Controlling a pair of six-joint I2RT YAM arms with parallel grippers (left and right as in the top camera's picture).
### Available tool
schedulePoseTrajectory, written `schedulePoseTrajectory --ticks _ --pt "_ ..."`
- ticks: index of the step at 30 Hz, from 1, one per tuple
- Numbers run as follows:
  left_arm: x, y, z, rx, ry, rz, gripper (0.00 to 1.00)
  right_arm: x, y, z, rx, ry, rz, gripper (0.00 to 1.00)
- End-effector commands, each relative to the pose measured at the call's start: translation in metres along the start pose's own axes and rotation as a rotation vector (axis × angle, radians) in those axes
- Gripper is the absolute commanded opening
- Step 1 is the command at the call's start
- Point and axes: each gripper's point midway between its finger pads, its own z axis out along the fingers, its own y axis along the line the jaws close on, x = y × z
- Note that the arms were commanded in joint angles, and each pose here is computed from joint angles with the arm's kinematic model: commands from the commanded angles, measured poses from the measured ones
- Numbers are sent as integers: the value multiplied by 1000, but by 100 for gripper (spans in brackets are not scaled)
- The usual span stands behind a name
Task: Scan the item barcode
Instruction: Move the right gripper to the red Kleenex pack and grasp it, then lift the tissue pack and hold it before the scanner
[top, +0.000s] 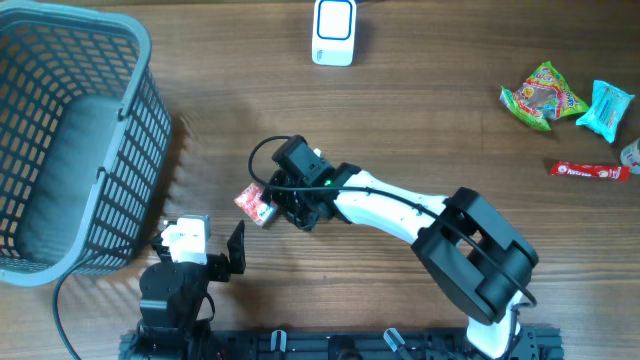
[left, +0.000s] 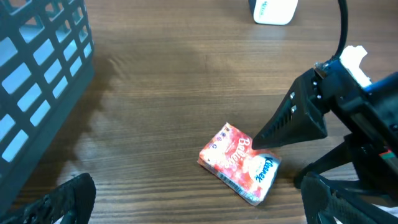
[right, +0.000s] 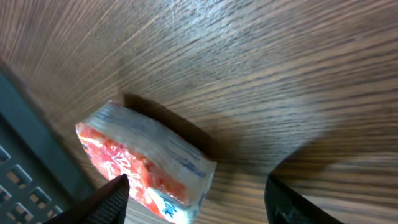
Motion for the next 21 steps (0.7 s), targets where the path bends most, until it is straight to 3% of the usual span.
schedulePoseTrajectory --ticks 1,4,8,12,18,21 --pt "1 2 1 -8 -3 13 100 -14 -33 34 84 -36 28 70" --pt "1 2 1 -8 -3 13 100 -4 -39 45 86 35 36 65" --pt "1 2 1 -8 -2 13 100 -1 -52 48 131 47 51 38" --pt "1 2 1 -8 -3 13 100 -6 -59 47 161 17 48 4" --pt "1 2 1 -8 -3 13 100 -6 -63 31 191 31 46 4" --pt "1 2 1 -8 -3 13 100 -10 -54 -12 185 40 54 4"
